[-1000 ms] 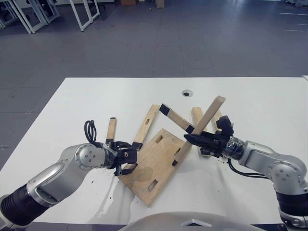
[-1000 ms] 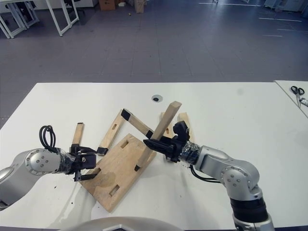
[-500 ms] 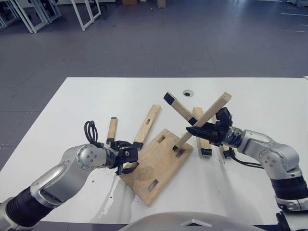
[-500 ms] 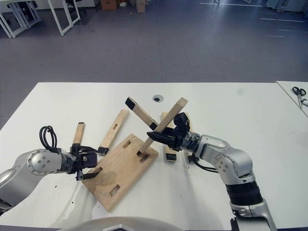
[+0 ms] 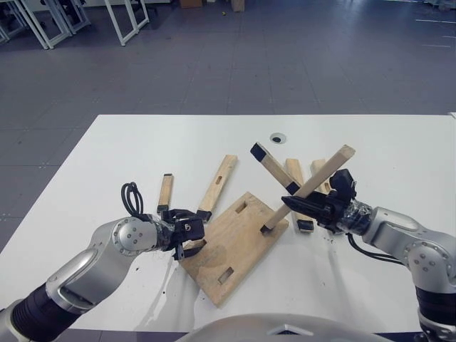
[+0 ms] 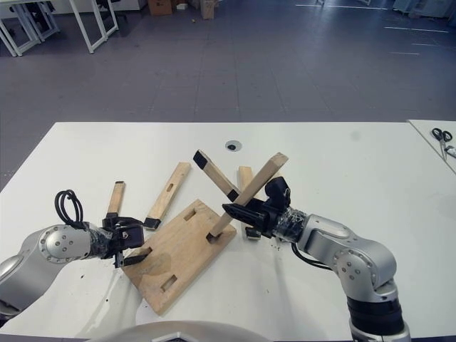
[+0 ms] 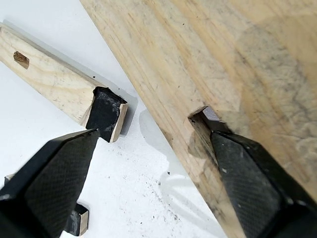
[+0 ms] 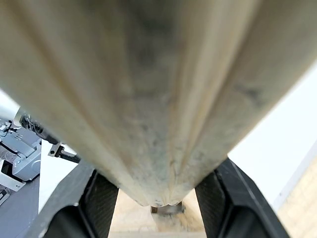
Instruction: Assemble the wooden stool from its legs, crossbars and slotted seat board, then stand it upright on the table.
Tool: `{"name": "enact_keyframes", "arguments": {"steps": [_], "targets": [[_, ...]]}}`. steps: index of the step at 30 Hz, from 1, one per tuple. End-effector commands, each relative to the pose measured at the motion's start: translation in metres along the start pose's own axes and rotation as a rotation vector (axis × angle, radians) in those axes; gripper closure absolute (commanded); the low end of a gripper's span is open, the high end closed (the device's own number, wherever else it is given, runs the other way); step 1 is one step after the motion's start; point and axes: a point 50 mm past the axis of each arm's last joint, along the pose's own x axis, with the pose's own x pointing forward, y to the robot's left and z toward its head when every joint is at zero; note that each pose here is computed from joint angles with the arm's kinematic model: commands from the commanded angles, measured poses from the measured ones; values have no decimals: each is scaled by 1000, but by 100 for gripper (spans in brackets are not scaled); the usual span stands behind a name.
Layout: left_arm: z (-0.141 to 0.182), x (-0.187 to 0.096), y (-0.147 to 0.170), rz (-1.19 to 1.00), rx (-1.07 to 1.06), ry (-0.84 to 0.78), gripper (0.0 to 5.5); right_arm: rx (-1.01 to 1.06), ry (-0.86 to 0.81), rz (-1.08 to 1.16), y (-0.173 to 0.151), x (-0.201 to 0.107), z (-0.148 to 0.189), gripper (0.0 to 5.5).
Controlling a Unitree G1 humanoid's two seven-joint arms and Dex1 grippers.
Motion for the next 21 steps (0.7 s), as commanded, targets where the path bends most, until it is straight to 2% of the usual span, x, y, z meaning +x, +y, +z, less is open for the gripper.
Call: {"name": "enact_keyframes", "arguments": {"steps": [1, 6, 14, 18, 21], "targets": [[-19, 14, -24, -120, -99, 80, 132, -6, 31, -13, -2, -7, -3, 347], [-18, 15, -23, -112, -96, 76, 132, -100, 90, -128, -19, -8, -10, 347], [-5, 15, -24, -99, -129, 24, 132, -352, 235, -185, -28, 16, -19, 347], [8, 16, -22, -84, -158, -31, 132, -301, 409, -187, -35, 32, -47, 347], [16, 18, -19, -76, -173, -64, 132, -182, 525, -163, -50, 38, -77, 347]]}}
